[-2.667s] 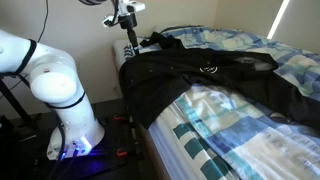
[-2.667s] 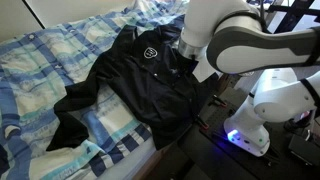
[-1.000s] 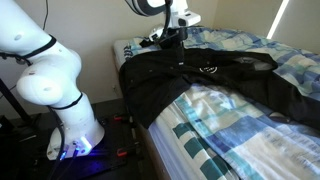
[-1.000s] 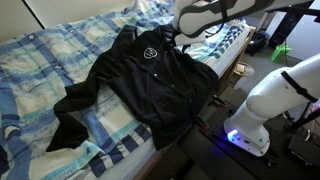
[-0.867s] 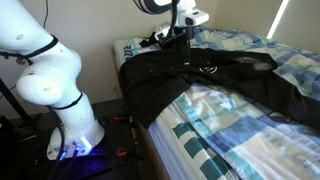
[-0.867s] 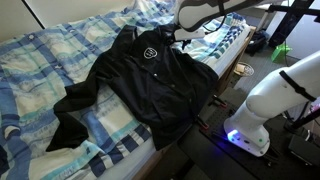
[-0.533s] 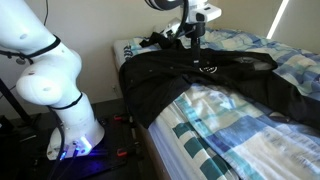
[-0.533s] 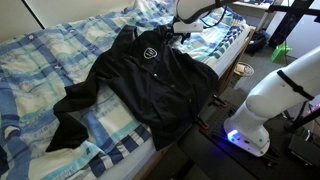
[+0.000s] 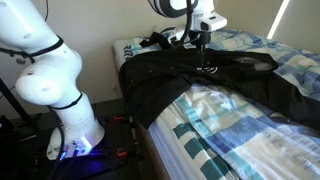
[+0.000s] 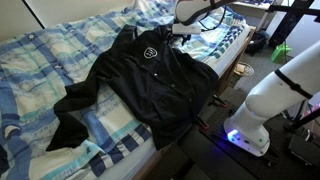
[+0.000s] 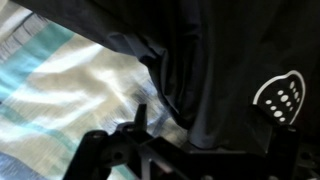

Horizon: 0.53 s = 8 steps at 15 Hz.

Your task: Fold the coat

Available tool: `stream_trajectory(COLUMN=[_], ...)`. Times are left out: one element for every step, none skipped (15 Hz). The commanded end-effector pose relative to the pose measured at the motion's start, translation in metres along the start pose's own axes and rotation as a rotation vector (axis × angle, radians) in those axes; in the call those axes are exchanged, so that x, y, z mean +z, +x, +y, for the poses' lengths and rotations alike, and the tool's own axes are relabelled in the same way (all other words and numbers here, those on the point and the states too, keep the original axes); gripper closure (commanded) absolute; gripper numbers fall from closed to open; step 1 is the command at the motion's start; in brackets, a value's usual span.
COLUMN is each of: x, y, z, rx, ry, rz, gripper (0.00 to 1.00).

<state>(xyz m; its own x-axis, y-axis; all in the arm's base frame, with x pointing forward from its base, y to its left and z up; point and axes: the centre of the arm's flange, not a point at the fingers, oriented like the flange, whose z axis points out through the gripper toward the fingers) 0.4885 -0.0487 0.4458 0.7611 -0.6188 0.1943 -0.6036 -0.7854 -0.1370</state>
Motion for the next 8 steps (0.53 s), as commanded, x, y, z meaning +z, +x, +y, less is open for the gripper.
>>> stream_trajectory(x=[0.046,0.056,0.063,0.07,0.075,0.078,0.079,0.077], y=[0.06,0.073,0.085,0.099,0.112,0.122,0.133,0.141], z=[0.006,0.012,0.018,0.021,0.023,0.023,0.021,0.019], rx=[0.184,0.231,0.27,0.316,0.354,0.382,0.405,0.417], ry=[-0.029,-0.028,-0.027,-0.023,-0.003,0.023,0.03,0.046], rz=[-0.049,-0.054,-0.054,-0.041,-0.03,-0.012,-0.002,0.019], gripper=[0.0,0.0,0.0,0.0,0.0,0.0,0.0,0.0])
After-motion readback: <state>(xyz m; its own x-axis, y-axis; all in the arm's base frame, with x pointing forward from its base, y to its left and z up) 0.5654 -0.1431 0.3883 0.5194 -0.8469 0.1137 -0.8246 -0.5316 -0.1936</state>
